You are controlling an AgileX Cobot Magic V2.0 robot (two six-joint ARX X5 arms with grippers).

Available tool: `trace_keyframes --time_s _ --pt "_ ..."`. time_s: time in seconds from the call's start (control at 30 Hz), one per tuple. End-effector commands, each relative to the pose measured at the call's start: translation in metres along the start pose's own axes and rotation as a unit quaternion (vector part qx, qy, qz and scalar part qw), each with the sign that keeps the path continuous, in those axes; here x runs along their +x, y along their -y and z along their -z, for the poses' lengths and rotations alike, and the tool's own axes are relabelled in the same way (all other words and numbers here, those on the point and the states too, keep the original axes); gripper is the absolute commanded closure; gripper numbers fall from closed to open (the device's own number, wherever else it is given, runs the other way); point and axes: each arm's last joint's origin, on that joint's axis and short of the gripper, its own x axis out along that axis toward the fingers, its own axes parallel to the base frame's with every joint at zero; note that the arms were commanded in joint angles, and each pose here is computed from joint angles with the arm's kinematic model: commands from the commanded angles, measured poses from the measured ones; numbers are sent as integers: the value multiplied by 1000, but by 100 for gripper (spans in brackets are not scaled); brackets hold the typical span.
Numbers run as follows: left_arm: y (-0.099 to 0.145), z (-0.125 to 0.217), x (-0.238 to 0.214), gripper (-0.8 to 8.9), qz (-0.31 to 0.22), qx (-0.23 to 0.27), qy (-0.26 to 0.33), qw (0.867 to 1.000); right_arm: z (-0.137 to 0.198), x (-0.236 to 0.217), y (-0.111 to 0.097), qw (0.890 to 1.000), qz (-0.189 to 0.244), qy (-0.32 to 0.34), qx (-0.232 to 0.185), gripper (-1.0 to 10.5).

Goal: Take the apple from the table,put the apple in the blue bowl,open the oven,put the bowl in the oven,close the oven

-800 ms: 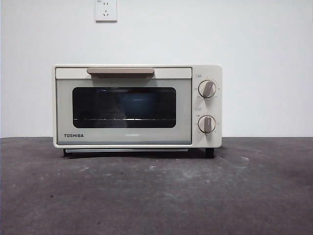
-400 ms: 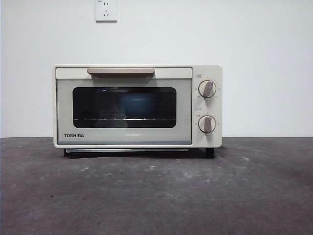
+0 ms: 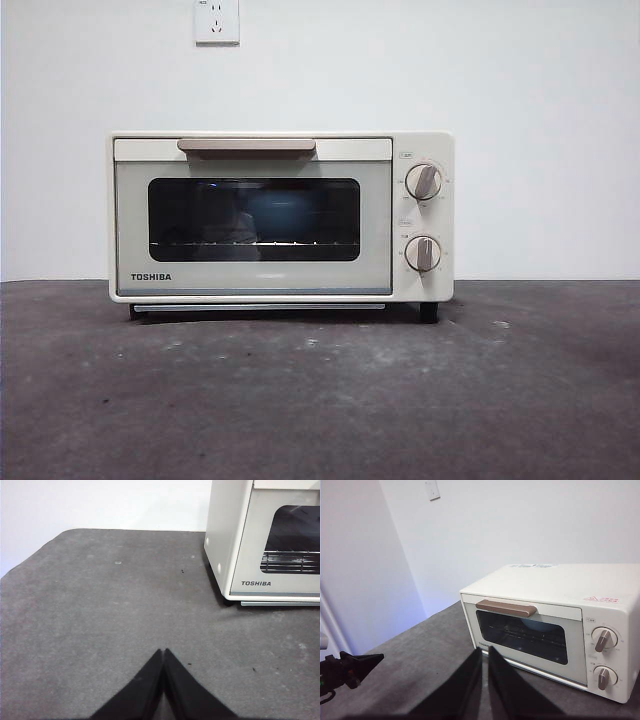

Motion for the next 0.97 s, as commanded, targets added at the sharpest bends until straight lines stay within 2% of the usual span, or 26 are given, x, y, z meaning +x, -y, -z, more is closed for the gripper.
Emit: trace_keyframes --time_s 0.03,0.37,0.43,0.57,0.7,0.83,0.97 --pt "0 8 2 806 -2 -4 -12 1000 -1 0 -1 1000 -6 3 -3 942" --pt "0 8 2 806 -2 -4 -12 1000 -1 0 -1 1000 -6 3 -6 942" --pt "0 8 2 806 -2 -4 -12 1000 -1 0 0 1000 3 4 -28 942" --pt "0 8 2 806 -2 -4 -12 1000 -2 -1 11 996 55 12 -74 942" --pt "0 8 2 806 -2 -4 -12 1000 4 0 26 994 61 -2 -96 942" --pt "0 8 2 806 -2 -4 -12 1000 11 -7 43 984 102 1 -143 942" --pt "0 8 2 806 -2 -4 -12 1000 25 -15 55 975 146 0 -166 942"
